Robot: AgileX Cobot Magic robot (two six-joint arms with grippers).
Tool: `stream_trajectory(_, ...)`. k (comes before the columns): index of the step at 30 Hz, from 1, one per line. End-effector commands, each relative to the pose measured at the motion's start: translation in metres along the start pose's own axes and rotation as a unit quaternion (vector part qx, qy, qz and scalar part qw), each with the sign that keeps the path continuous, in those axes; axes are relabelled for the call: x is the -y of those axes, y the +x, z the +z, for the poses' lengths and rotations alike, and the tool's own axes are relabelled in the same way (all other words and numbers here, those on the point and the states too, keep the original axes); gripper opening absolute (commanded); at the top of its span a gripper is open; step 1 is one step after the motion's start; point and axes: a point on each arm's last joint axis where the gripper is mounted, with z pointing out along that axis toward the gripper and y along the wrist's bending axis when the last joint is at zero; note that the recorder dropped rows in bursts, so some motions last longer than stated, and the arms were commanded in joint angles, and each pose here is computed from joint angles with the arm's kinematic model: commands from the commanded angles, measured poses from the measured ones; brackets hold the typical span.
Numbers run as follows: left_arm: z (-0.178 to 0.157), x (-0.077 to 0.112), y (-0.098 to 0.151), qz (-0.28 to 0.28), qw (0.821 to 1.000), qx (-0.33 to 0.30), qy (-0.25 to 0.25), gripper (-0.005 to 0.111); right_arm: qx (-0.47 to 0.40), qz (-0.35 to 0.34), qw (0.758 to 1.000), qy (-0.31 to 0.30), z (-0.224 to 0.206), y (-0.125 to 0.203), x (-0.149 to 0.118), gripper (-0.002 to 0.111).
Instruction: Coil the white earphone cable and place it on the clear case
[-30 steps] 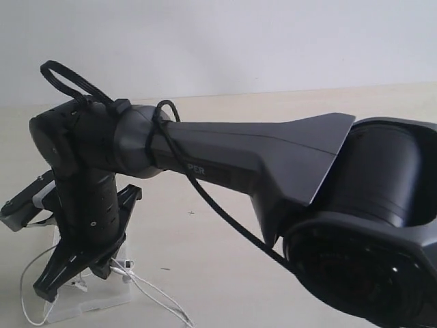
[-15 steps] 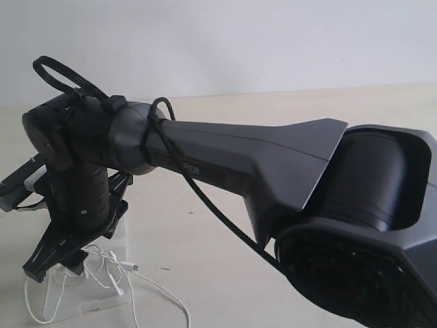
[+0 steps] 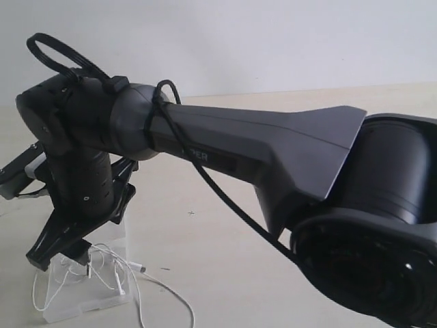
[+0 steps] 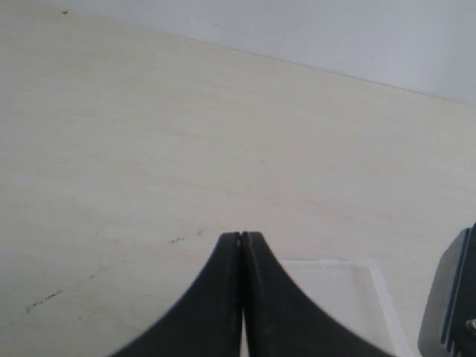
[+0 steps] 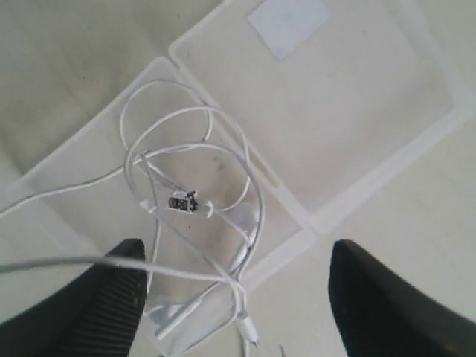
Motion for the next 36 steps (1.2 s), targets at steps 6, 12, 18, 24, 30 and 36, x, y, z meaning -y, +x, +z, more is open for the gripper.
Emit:
stream_trajectory(6, 0.001, 0.000, 0.001, -0.001, 1.000, -0.001, 0.001, 0.000, 0.027, 0.020, 0.998, 0.044, -0.020, -0.003, 0.008, 0.065)
stream_trajectory(12, 0.001, 0.000, 0.001, -0.001, 1.000, -0.003, 0.001, 0.000, 0.039, 0.021, 0.997, 0.055, -0.021, -0.006, 0.010, 0.063)
stream_trajectory(18, 0.001, 0.000, 0.001, -0.001, 1.000, -0.003, 0.001, 0.000, 0.019, 0.024, 0.997, 0.068, -0.022, -0.002, 0.012, 0.058)
stream_trajectory(24, 0.001, 0.000, 0.001, -0.001, 1.000, -0.001, 0.001, 0.000, 0.022, 0.044, 0.994, 0.098, -0.024, -0.002, 0.018, 0.052)
stream_trajectory(30, 0.001, 0.000, 0.001, -0.001, 1.000, -0.001, 0.001, 0.000, 0.021, 0.036, 0.999, 0.029, -0.022, -0.002, 0.005, 0.064)
stream_trajectory(36, 0.001, 0.000, 0.001, -0.001, 1.000, -0.001, 0.001, 0.000, 0.021, 0.042, 0.999, -0.002, -0.020, -0.002, 0.000, 0.073)
